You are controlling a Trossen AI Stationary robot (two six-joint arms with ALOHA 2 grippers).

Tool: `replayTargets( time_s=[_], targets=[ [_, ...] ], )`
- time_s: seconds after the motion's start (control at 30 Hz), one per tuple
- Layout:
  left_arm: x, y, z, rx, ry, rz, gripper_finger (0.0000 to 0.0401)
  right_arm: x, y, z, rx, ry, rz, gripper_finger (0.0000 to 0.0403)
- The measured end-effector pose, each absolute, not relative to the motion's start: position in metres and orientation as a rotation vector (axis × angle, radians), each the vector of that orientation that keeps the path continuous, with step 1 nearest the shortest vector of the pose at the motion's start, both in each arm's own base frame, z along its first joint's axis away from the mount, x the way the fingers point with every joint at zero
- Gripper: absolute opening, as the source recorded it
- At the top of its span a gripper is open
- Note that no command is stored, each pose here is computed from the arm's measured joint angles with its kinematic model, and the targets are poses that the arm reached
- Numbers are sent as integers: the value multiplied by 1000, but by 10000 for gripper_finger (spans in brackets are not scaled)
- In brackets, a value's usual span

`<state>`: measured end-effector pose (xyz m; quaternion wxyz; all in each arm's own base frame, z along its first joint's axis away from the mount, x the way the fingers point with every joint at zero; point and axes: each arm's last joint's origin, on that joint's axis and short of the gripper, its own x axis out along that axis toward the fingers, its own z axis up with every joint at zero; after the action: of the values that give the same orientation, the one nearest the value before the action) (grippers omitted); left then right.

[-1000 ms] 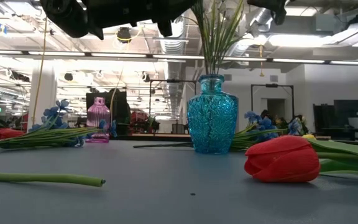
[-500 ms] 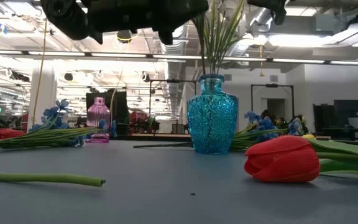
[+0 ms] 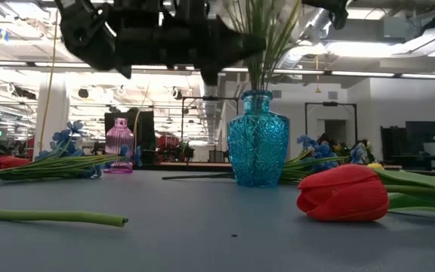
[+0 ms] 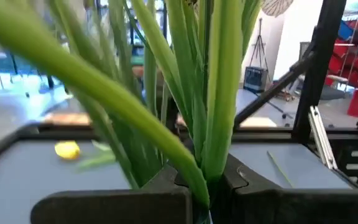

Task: Sort flowers into vase by color
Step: Put the top white flower into the blue vase, then put the right yellow flower into the blue vase

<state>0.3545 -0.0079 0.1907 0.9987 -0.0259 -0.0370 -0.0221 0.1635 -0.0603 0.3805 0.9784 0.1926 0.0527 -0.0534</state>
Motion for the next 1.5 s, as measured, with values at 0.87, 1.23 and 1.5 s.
replayTargets(
  time_s=[0.87, 1.23, 1.5],
  targets=[
    [343, 4, 204, -114, 93, -49, 128, 168, -40, 370, 410, 232, -13, 200],
    [320, 14, 216, -184, 298, -81, 180, 168, -40, 370, 410, 232, -15, 200],
    [298, 12, 233, -177, 390, -137, 213, 166, -43, 363, 469, 283, -147, 200]
  ],
)
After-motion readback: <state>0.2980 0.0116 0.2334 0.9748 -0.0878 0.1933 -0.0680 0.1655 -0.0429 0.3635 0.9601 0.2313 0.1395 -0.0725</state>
